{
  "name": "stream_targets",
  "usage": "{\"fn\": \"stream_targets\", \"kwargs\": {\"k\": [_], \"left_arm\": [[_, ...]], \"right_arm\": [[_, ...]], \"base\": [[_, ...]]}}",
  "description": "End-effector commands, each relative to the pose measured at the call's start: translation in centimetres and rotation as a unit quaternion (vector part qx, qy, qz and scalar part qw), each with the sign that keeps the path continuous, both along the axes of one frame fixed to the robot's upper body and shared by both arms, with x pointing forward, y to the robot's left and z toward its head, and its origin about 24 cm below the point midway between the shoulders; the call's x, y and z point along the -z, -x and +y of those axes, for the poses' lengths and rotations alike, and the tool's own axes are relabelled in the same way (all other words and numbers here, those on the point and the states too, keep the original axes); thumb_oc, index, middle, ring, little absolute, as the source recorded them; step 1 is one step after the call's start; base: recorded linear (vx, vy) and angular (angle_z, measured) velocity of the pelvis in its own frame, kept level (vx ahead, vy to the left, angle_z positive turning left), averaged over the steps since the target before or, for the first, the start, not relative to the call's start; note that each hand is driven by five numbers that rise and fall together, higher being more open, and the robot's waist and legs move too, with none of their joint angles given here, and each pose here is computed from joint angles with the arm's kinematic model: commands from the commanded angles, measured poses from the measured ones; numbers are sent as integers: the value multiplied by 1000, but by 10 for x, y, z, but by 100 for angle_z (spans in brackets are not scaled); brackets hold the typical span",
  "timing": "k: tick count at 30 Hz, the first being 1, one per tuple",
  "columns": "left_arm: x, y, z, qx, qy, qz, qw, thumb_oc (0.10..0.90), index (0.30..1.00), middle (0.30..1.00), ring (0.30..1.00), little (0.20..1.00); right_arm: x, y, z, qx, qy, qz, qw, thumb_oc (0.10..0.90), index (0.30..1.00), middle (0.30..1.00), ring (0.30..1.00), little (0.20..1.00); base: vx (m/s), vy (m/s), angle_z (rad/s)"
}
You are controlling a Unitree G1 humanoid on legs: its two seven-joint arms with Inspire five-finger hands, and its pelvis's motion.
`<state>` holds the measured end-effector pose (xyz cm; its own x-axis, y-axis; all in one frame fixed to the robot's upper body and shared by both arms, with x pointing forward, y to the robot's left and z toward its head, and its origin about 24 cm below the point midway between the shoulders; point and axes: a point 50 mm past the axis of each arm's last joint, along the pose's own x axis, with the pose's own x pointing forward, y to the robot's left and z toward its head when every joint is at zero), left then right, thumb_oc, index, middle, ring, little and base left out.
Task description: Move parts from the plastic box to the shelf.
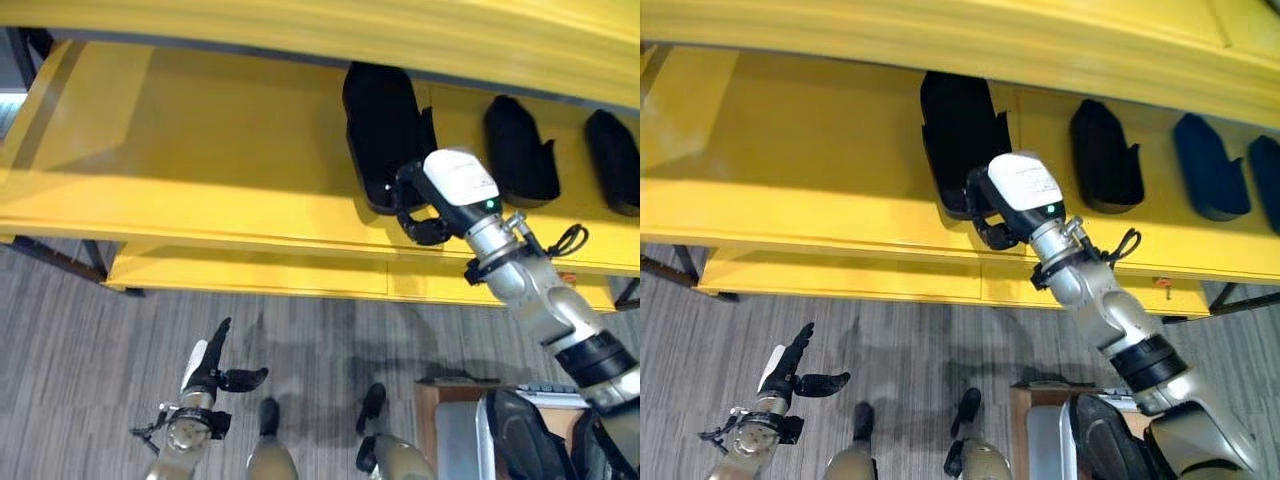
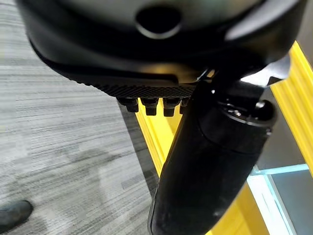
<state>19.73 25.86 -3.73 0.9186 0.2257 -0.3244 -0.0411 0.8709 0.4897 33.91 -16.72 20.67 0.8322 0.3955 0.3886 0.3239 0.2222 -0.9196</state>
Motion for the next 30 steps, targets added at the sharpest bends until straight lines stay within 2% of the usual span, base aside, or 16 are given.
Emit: {"fn": "stream_targets", "kwargs": {"k": [1, 6, 18, 30], "left_arm": [[-44, -21, 8, 16, -14, -113, 993, 900, 1000, 1000, 1000, 1000], [-46, -24, 6, 17, -9, -120, 993, 900, 1000, 1000, 1000, 1000], [-56, -34, -4, 26, 14, -153, 988, 900, 1000, 1000, 1000, 1000], [-55, -34, -5, 15, 25, -157, 987, 900, 1000, 1000, 1000, 1000]], "right_arm": [[-94, 0, 12, -17, -33, -175, 984, 400, 300, 300, 300, 300], [-103, -7, 17, -13, -32, -170, 985, 400, 300, 300, 300, 300], [-109, -32, 6, 39, -80, -136, 987, 400, 300, 300, 300, 300], [-105, -36, 11, 33, -102, -119, 987, 400, 300, 300, 300, 300]], "base": [[-56, -22, 7], [-20, -6, 9], [-5, -5, 8], [0, 0, 0]]}}
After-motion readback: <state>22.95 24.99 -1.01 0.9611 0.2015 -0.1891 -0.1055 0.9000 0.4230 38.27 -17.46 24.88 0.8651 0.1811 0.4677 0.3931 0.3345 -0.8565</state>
